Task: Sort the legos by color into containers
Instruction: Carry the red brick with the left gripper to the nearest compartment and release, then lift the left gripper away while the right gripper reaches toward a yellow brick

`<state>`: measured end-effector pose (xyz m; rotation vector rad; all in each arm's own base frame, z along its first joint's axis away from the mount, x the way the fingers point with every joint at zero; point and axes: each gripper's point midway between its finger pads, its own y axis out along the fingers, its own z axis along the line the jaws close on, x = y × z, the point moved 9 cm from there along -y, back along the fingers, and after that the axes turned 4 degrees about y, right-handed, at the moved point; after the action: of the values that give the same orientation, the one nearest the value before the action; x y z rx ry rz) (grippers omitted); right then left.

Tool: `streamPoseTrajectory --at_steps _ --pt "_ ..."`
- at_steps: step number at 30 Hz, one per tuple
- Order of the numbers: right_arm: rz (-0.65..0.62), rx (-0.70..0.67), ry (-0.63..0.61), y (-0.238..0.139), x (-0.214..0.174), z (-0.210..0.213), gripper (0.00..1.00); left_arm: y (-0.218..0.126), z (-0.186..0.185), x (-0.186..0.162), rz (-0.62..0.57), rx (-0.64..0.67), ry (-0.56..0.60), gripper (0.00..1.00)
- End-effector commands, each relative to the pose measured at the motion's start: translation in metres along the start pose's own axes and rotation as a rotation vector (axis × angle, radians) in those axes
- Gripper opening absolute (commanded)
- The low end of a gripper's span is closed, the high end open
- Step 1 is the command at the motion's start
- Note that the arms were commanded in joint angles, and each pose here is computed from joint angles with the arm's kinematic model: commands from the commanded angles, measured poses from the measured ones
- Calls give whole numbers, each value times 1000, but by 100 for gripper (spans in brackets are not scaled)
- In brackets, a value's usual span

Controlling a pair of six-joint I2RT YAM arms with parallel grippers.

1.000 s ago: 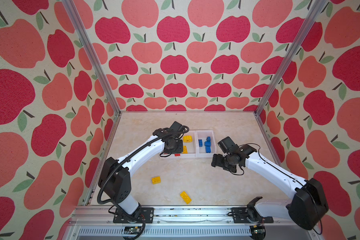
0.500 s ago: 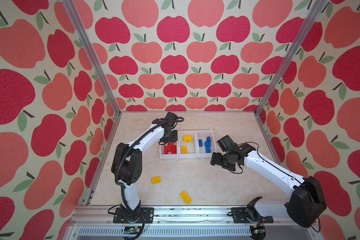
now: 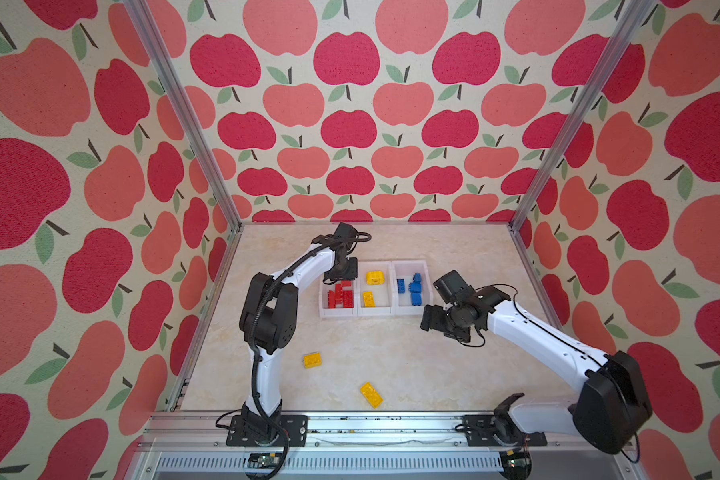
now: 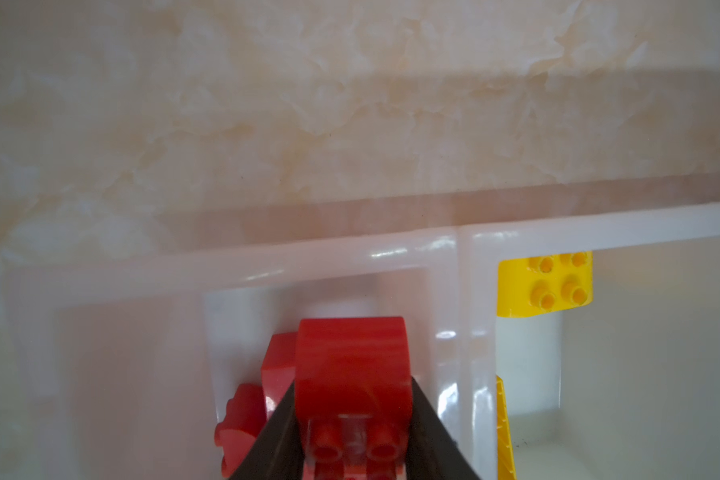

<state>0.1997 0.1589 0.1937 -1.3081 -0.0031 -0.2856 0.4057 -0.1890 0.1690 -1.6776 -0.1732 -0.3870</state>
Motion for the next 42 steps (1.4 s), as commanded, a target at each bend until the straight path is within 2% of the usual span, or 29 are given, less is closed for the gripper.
streamPoseTrajectory --at_steps 1,5,11,23,29,42 --pt "-17 -2 -5 -7 2 4 89 -1 3 9 -26 19 4 46" --pt "-16 -1 -6 -7 2 3 89 -4 3 9 -34 20 -1 51" --pt "-13 2 -13 -7 2 4 89 -16 2 11 -61 17 -9 52" --pt "-13 20 -65 -10 -5 7 89 -56 0 -4 -145 -48 -49 58" --pt "-12 40 -172 -8 -18 25 89 -78 2 -26 -174 -82 -75 65" --pt "55 50 -556 12 -81 90 89 -119 28 -83 -247 -117 -160 76"
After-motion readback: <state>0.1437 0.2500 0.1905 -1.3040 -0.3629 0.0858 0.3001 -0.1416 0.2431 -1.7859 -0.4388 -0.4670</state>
